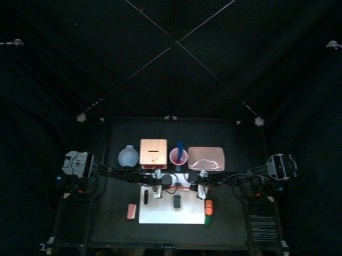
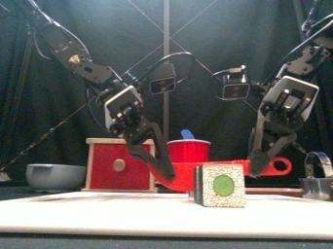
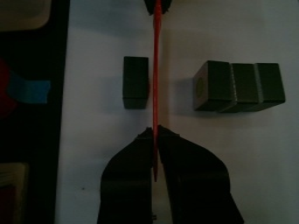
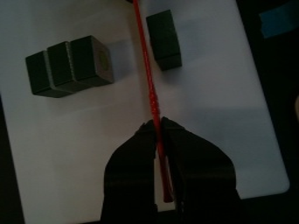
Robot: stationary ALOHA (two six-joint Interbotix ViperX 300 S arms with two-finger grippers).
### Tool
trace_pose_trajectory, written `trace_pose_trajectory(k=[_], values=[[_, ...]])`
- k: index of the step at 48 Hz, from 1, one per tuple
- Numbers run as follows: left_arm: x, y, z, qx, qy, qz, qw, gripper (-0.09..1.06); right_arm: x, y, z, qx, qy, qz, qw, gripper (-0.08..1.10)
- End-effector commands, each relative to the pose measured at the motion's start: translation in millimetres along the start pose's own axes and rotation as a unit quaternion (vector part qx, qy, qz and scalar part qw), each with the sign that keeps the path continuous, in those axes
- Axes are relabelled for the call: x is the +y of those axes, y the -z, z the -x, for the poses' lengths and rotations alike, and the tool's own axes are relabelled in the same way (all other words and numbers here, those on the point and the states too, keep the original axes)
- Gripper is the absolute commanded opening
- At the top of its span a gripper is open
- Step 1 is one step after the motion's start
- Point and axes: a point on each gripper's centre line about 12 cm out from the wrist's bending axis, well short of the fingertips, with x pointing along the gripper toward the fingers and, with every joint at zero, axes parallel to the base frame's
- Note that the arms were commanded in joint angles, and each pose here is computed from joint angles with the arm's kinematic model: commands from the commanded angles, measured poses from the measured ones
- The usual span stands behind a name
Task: Place sushi on board then cut the sushi with the knife then place the pieces on the plate
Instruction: Cut the sushi into 4 pieces
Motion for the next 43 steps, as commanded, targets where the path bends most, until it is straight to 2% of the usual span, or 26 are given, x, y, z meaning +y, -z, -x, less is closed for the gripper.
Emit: trace_pose_trajectory(k=[1, 5, 9, 13, 17, 30, 43], values=[[-5.0, -22.7, 17.9, -0.039, 0.006, -0.005, 0.9992, 0.43, 16.6, -14.3, 16.6, -0.026, -0.024, 0.006, 0.999, 0.26], [-20.1, -23.8, 21.4, -0.042, 0.020, -0.015, 0.9988, 0.43, 27.1, -14.9, 21.0, -0.031, -0.038, 0.012, 0.999, 0.26], [-30.8, -23.0, 21.4, -0.041, 0.030, -0.022, 0.9984, 0.43, 34.6, -13.3, 22.1, -0.030, -0.048, 0.009, 0.998, 0.26], [-40.0, -20.2, 20.2, -0.037, 0.039, -0.024, 0.9983, 0.43, 40.2, -11.1, 21.9, -0.027, -0.056, 0.005, 0.998, 0.26], [-46.9, -18.6, 18.1, -0.034, 0.045, -0.019, 0.9982, 0.43, 46.3, -9.6, 21.6, -0.027, -0.064, 0.004, 0.998, 0.26], [-54.6, -13.0, 14.7, -0.025, 0.052, 0.003, 0.9983, 0.43, 50.1, -7.8, 19.9, -0.025, -0.069, 0.000, 0.997, 0.26], [-58.1, -8.7, 11.8, -0.018, 0.055, 0.008, 0.9983, 0.43, 51.7, -3.3, 15.0, -0.014, -0.068, -0.001, 0.998, 0.26]])
